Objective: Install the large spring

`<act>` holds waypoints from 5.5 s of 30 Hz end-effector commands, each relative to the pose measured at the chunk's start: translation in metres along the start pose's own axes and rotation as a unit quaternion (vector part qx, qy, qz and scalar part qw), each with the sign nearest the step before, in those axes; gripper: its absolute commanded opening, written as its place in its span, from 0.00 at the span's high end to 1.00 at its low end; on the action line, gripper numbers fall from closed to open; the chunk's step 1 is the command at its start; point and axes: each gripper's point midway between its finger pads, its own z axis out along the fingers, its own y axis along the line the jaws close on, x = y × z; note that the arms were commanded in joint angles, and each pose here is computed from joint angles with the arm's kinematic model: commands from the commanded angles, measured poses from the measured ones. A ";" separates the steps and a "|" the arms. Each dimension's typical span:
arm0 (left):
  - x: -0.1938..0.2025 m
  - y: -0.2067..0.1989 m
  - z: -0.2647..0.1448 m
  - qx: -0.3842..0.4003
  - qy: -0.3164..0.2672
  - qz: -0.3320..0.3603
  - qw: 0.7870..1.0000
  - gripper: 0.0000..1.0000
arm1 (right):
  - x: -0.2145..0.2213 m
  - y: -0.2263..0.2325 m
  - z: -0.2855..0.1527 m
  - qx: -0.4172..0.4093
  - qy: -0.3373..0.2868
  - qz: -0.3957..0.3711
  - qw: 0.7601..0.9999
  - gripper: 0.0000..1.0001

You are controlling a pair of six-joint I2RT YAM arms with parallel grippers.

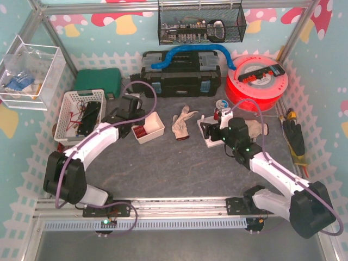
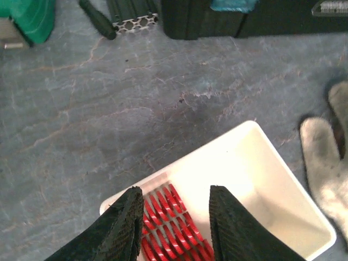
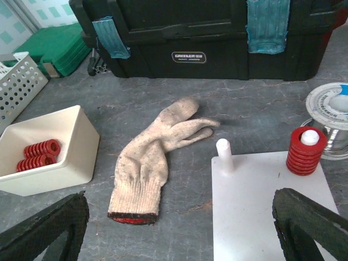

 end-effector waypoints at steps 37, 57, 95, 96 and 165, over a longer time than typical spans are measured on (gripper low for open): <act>0.079 0.010 0.058 0.019 0.221 0.380 0.898 0.60 | 0.008 -0.004 0.017 0.024 0.029 -0.005 0.999 0.08; 0.114 0.017 0.084 0.023 0.265 0.386 0.883 0.54 | 0.009 -0.006 0.015 0.031 0.030 -0.009 0.999 0.08; 0.053 -0.021 0.059 0.075 0.128 0.459 0.876 0.67 | 0.016 -0.008 0.020 0.033 0.043 -0.003 0.998 0.08; 0.048 -0.023 0.055 0.075 0.122 0.458 0.877 0.68 | 0.016 -0.008 0.020 0.034 0.044 -0.003 0.998 0.08; 0.056 -0.025 0.064 0.096 0.110 0.460 0.876 0.83 | 0.015 -0.009 0.018 0.037 0.044 -0.005 0.998 0.08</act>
